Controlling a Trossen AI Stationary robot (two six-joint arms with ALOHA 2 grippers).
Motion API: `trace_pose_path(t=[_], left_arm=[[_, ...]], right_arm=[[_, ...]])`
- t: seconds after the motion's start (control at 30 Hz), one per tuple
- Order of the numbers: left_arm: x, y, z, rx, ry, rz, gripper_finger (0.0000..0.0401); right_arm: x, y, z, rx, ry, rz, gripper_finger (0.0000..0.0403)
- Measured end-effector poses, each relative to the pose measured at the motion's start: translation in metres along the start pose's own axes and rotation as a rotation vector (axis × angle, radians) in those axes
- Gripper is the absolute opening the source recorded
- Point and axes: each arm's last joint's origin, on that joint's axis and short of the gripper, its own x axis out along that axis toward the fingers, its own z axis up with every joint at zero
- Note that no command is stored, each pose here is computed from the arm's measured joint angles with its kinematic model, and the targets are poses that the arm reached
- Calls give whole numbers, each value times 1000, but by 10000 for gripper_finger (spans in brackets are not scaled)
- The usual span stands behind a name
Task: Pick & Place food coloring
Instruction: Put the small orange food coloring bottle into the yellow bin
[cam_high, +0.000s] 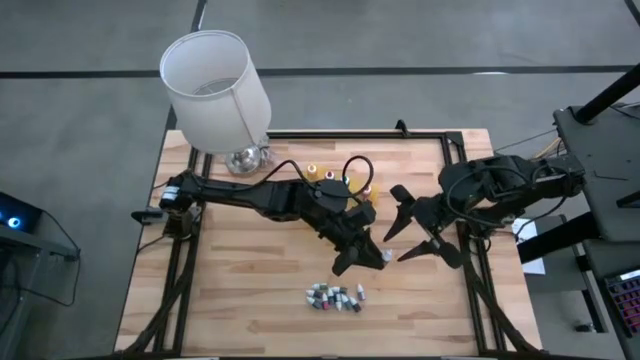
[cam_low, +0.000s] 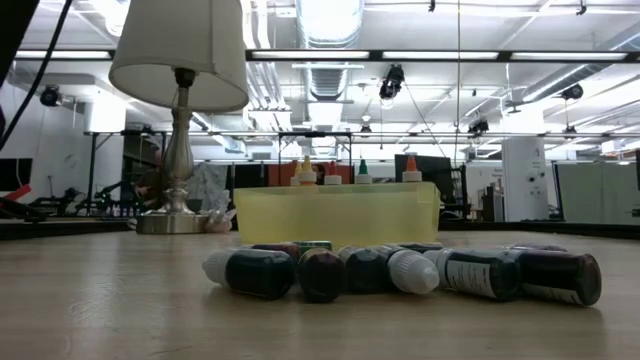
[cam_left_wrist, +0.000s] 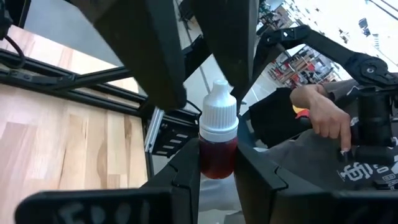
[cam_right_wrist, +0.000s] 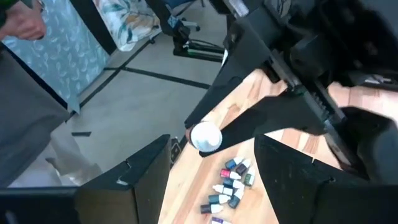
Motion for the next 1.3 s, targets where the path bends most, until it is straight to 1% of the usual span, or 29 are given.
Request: trace_pose_path(t=[0.13,0.4,0.7,0.9,1.03,1.17,1.3], left_arm=[[1,2,-1,-4,4,3,58],[1,3,-1,-10,1,4,58],[0,4,0,-8,-7,3,58],[0,4,0,-9,-6,3,58],[0,4,0,-8,-7,4,58],[0,5,0,-10,-8,4,58],[0,5,0,-13,-8,5,58]], right_arm=[[1,0,1,-1,-4,22,224],[1,1,2,-5,-14,26,224],[17,-5,0,11,26,24,224],[17,-4,0,13,27,24,224],[16,-3,0,16,29,67,224],[17,-3,0,19,33,76,223],[17,-3,0,20,32,76,214]])
